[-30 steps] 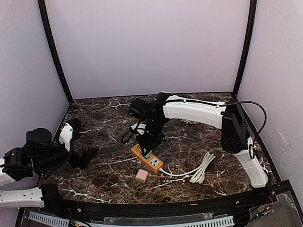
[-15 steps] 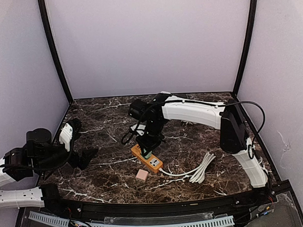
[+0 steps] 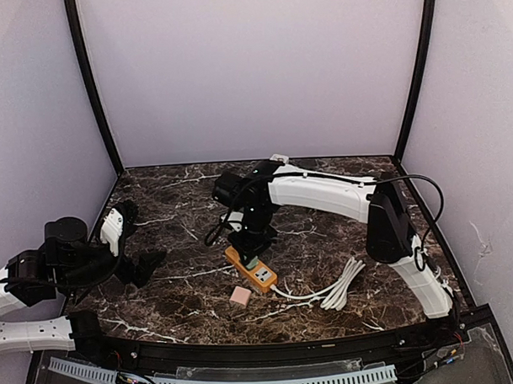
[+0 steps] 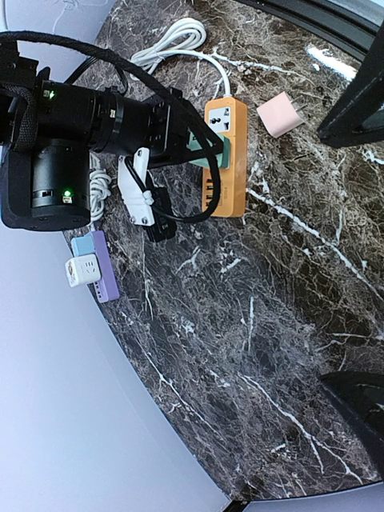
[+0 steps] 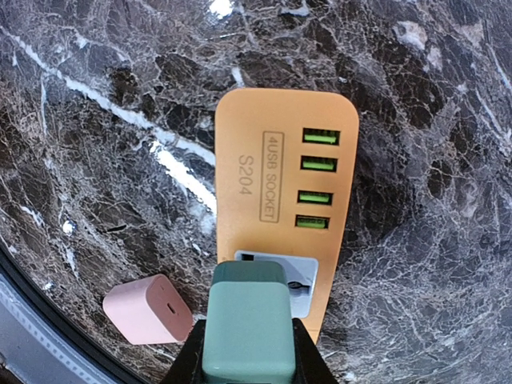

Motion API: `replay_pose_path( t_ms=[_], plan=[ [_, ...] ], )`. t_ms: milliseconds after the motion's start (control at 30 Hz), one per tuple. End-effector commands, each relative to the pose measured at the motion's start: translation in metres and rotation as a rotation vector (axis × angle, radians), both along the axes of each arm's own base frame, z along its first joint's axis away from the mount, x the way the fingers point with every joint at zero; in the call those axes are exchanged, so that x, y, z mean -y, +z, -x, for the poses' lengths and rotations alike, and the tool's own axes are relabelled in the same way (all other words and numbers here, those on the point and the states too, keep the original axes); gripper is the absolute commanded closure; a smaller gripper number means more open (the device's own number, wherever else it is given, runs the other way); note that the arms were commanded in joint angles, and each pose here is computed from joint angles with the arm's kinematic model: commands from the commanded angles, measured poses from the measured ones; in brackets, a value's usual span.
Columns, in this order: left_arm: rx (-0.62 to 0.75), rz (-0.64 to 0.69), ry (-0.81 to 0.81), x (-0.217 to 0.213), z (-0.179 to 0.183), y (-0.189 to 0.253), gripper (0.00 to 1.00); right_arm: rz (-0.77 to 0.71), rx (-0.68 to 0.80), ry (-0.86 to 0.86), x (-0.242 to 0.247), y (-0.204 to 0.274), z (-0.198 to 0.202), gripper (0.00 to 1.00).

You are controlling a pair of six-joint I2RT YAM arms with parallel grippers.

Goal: Insert the plug

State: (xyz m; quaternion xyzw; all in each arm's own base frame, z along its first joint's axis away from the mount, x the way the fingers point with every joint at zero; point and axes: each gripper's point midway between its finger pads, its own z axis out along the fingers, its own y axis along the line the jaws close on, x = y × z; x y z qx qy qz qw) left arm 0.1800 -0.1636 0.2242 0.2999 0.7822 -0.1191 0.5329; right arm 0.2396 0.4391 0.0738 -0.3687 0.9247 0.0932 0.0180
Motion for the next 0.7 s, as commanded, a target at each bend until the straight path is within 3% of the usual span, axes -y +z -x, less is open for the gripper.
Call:
replay_pose_path(
  t_ms=[0, 667],
  plan=[
    [0.003, -0.006, -0.01, 0.001, 0.0, -0.003, 0.01, 0.114, 0.004, -0.026, 0.014, -0.019, 0.005, 1.0],
    [0.001, -0.02, -0.012, 0.002, -0.001, -0.006, 0.01, 0.285, -0.013, -0.06, 0.031, -0.064, 0.02, 1.0]
  ],
)
